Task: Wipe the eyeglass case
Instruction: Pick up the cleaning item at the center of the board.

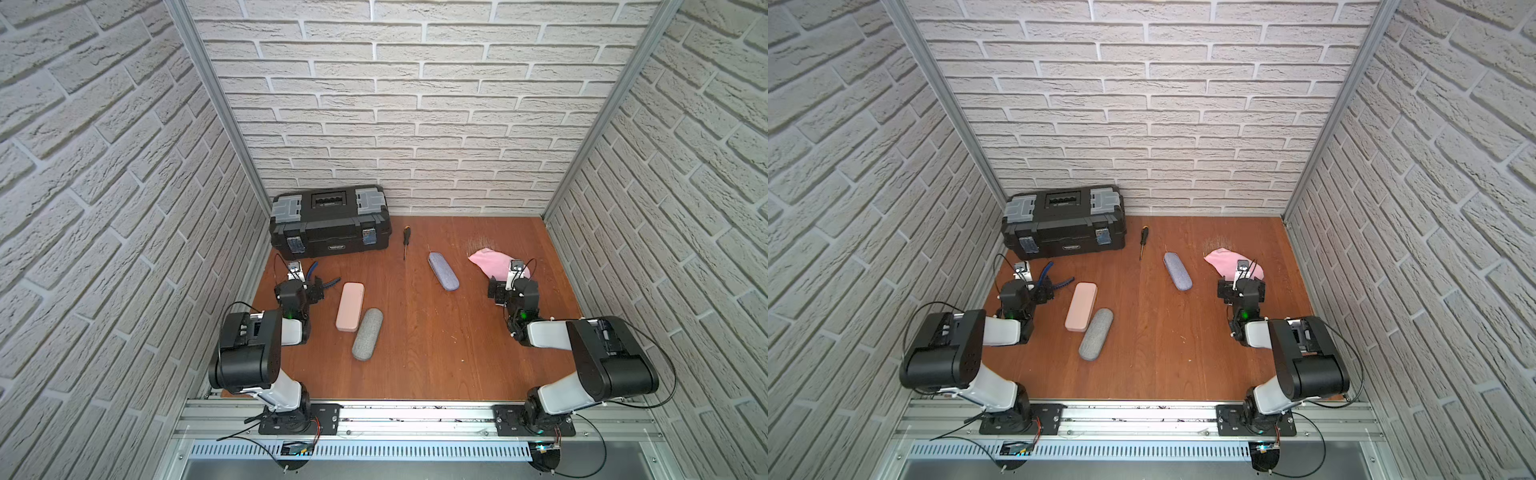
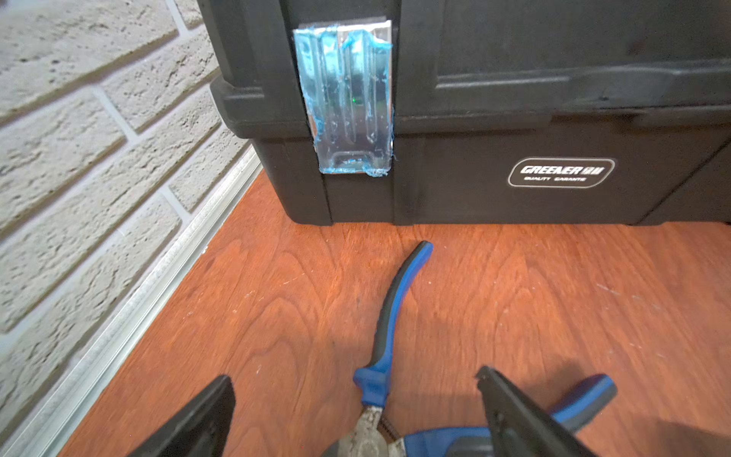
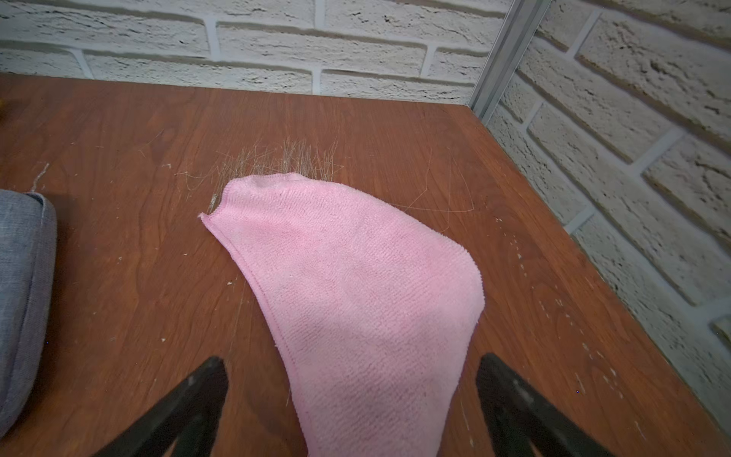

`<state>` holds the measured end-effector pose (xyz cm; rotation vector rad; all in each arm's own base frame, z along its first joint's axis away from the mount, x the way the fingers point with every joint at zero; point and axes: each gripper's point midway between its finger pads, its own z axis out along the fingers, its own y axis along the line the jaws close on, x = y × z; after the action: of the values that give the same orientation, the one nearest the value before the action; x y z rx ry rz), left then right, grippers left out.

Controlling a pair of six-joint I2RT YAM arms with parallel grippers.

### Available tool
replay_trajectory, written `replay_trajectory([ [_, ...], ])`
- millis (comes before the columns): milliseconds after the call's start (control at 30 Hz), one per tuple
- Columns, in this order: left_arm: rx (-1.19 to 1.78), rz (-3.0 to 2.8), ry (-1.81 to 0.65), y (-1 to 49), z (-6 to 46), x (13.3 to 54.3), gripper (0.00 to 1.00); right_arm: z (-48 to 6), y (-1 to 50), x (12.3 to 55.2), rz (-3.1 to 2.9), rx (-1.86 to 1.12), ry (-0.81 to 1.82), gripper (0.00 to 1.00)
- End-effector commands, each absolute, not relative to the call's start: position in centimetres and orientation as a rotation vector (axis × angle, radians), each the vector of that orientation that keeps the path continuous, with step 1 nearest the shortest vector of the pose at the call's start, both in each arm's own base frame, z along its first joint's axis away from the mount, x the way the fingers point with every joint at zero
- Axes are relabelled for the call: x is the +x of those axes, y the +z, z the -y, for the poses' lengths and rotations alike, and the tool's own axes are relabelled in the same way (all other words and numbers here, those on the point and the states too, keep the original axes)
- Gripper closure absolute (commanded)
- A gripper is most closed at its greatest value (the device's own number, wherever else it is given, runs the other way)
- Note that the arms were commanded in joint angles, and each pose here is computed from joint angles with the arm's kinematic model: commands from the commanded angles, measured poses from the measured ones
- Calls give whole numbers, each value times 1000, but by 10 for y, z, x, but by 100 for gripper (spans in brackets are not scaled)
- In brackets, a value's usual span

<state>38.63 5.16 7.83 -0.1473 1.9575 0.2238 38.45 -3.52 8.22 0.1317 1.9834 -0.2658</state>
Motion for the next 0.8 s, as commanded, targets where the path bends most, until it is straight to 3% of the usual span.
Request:
replay_trajectory([
  [0, -152, -1913, 221, 89, -51, 392, 2, 35, 97, 389, -1926, 151, -260, 1],
  [667, -152, -1913, 204, 90, -51, 392, 2, 35, 97, 389, -1926, 152, -261, 1],
  [767, -41, -1943, 167, 98, -33, 396, 2, 34, 98, 389, -1922, 148, -258, 1],
])
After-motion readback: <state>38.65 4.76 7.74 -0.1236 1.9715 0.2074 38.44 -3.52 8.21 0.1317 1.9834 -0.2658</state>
